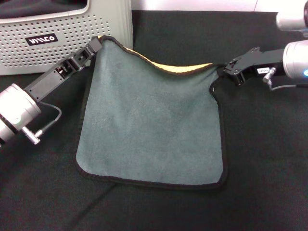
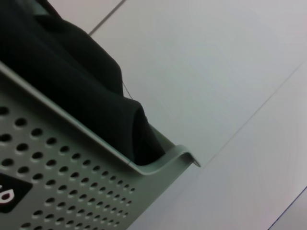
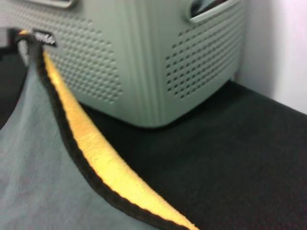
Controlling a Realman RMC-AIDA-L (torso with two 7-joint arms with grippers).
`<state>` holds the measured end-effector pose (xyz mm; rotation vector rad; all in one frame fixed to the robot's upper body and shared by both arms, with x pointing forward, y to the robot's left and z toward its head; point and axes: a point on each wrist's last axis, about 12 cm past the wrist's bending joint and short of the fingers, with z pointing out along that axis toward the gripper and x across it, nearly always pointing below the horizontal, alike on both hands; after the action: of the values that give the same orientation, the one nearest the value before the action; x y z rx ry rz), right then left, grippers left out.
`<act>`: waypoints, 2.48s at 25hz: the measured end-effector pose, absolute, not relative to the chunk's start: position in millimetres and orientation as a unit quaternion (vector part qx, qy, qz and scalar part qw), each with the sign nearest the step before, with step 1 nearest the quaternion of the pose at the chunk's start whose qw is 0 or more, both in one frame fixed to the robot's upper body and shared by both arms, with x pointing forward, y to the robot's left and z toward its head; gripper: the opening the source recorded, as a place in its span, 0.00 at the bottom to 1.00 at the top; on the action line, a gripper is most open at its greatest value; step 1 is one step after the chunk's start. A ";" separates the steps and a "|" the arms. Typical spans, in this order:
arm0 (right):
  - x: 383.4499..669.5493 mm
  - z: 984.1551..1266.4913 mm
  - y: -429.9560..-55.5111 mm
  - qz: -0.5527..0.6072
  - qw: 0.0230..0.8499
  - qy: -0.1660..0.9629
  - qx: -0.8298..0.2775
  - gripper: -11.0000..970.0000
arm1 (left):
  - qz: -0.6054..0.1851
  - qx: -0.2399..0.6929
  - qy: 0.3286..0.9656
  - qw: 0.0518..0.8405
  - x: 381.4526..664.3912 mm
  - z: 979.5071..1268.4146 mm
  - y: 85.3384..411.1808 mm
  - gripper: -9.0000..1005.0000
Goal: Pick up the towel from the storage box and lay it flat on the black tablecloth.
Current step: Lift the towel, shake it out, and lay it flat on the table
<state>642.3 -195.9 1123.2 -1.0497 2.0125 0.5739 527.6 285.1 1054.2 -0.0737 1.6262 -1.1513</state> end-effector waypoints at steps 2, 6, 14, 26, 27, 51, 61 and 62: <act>643.5 1124.0 -192.7 0.216 0.386 0.787 -0.431 0.13 | -0.485 -0.031 0.685 0.543 527.8 1054.3 285.0 0.02; 646.3 1125.7 -189.2 0.195 0.375 0.782 -0.458 0.13 | -0.485 -0.031 0.684 0.543 528.5 1054.8 284.6 0.02; 646.9 1132.5 -195.1 0.180 0.372 0.774 -0.480 0.14 | -0.484 -0.036 0.682 0.547 528.9 1055.3 286.5 0.02; 650.0 1137.5 -200.0 0.147 0.381 0.760 -0.506 0.14 | -0.484 -0.035 0.681 0.548 529.9 1056.1 286.0 0.02; 650.3 1137.3 -199.6 0.143 0.382 0.759 -0.507 0.14 | -0.484 -0.035 0.681 0.548 529.8 1056.1 286.0 0.02; 654.3 1124.1 -200.1 0.111 0.393 0.770 -0.491 0.16 | -0.442 -0.024 0.714 0.542 542.9 1042.6 269.1 0.02; 657.1 1116.2 -202.9 0.093 0.397 0.776 -0.482 0.17 | -0.398 -0.044 0.719 0.569 549.3 1036.2 268.2 0.02; 657.5 1116.3 -202.9 0.091 0.398 0.776 -0.481 0.17 | -0.394 -0.045 0.718 0.571 549.5 1036.0 268.8 0.02</act>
<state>657.5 -202.9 1116.3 -1.2174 1.9646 0.2308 549.5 268.8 1036.0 -0.1048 1.6857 -0.9254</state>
